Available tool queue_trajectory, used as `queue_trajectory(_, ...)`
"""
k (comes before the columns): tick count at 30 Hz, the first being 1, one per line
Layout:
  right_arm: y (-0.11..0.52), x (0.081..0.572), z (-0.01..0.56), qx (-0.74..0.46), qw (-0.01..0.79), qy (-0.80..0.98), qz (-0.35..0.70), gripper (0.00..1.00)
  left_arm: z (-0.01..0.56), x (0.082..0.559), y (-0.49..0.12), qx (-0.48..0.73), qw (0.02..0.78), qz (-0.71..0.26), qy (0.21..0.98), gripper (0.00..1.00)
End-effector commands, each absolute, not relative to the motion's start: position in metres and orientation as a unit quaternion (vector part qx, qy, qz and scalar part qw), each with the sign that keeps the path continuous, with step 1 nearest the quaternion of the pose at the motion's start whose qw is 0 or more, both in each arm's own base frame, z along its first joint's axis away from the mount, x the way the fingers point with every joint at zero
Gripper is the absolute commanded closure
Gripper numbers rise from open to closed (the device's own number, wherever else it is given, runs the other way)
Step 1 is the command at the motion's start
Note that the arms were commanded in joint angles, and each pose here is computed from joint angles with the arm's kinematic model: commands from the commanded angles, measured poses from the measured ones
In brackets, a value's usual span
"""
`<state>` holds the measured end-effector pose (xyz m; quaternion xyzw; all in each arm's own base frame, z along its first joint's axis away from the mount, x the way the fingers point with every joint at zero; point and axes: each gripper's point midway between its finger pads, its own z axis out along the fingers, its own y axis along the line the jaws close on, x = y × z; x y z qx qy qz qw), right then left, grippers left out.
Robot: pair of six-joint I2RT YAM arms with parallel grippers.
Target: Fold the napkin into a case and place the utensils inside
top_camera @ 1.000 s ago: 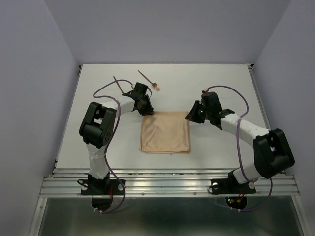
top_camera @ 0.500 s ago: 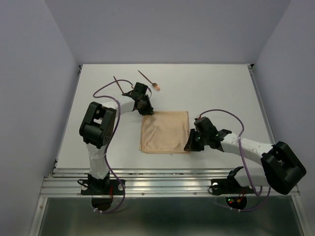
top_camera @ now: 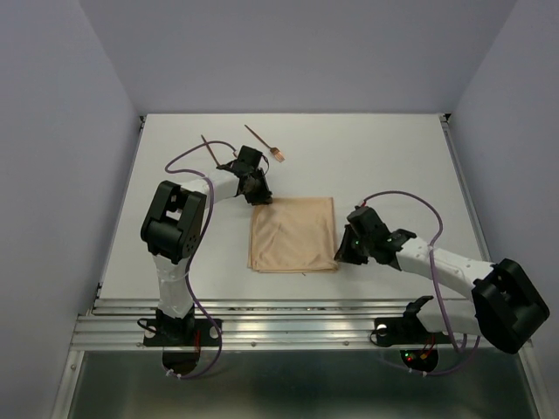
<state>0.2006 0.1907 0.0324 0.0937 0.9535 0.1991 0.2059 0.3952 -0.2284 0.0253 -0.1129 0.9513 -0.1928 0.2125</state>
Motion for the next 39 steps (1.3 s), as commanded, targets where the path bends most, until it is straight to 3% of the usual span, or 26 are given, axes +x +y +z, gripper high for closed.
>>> queue_trajectory(1,0.187,0.249,0.076,0.117,0.306,0.928,0.176,0.83,0.007,0.376,-0.207,-0.102,0.177,-0.139,0.969,0.71)
queue_trajectory(11,0.202,0.322,0.069,0.088,0.323,0.938,0.090,0.87,0.015,0.372,-0.206,-0.093,0.183,-0.144,0.968,0.71)
queue_trajectory(22,0.173,0.334,0.037,0.104,0.300,0.948,0.006,0.86,0.027,0.371,-0.206,-0.088,0.195,-0.150,0.965,0.70)
queue_trajectory(32,0.187,0.351,0.075,0.073,0.337,0.938,0.038,0.86,0.069,0.380,-0.210,-0.074,0.229,-0.167,0.956,0.65)
queue_trajectory(39,0.237,0.326,0.125,0.000,0.363,0.926,0.103,0.72,0.109,0.378,-0.207,-0.053,0.255,-0.181,0.948,0.59)
